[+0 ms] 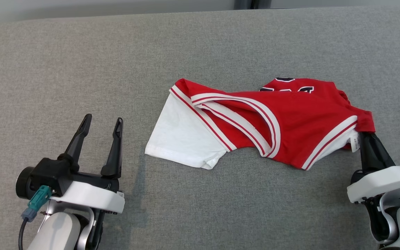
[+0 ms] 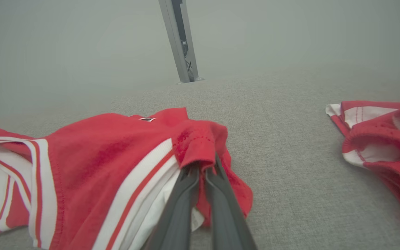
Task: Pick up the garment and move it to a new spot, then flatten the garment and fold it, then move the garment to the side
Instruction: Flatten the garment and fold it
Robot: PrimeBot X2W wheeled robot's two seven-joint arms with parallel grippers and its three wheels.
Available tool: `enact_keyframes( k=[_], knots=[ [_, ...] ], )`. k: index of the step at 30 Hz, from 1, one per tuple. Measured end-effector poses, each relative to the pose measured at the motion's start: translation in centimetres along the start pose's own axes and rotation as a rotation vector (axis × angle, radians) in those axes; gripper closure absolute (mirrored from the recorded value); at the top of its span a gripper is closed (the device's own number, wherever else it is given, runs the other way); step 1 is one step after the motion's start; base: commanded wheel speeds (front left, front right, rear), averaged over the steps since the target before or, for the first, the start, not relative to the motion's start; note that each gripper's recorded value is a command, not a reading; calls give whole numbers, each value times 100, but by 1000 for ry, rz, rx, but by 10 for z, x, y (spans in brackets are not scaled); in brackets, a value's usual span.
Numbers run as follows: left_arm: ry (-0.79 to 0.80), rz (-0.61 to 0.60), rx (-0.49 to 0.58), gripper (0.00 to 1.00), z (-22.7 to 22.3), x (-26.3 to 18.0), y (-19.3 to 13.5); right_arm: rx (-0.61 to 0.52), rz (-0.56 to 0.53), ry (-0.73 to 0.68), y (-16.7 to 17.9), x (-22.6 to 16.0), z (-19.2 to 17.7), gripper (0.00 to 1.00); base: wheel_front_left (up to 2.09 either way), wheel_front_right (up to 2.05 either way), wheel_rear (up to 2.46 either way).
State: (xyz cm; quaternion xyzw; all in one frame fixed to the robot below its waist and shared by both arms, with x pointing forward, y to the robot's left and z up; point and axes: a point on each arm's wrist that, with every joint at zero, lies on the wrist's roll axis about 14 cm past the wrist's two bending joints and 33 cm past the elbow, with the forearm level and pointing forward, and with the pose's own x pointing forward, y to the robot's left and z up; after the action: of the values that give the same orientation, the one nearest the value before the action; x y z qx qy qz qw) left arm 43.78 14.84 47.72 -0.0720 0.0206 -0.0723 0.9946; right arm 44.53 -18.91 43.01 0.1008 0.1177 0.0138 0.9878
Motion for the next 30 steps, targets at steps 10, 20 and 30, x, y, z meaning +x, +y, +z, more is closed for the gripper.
enact_keyframes(
  k=[10, 20, 30],
  knots=[
    [-15, -2, 7, 0, 7, -2, -3, 26, -137, -113, -42, -12, 12, 0, 0, 0, 0],
    [-49, 34, 25, 0, 23, -16, 4, -87, -43, -304, -9, -32, 76, 0, 0, 0, 0],
    [-70, 63, 29, 0, 35, -36, 8, -124, 72, -336, 34, -55, 96, 0, 0, 0, 0]
  ],
)
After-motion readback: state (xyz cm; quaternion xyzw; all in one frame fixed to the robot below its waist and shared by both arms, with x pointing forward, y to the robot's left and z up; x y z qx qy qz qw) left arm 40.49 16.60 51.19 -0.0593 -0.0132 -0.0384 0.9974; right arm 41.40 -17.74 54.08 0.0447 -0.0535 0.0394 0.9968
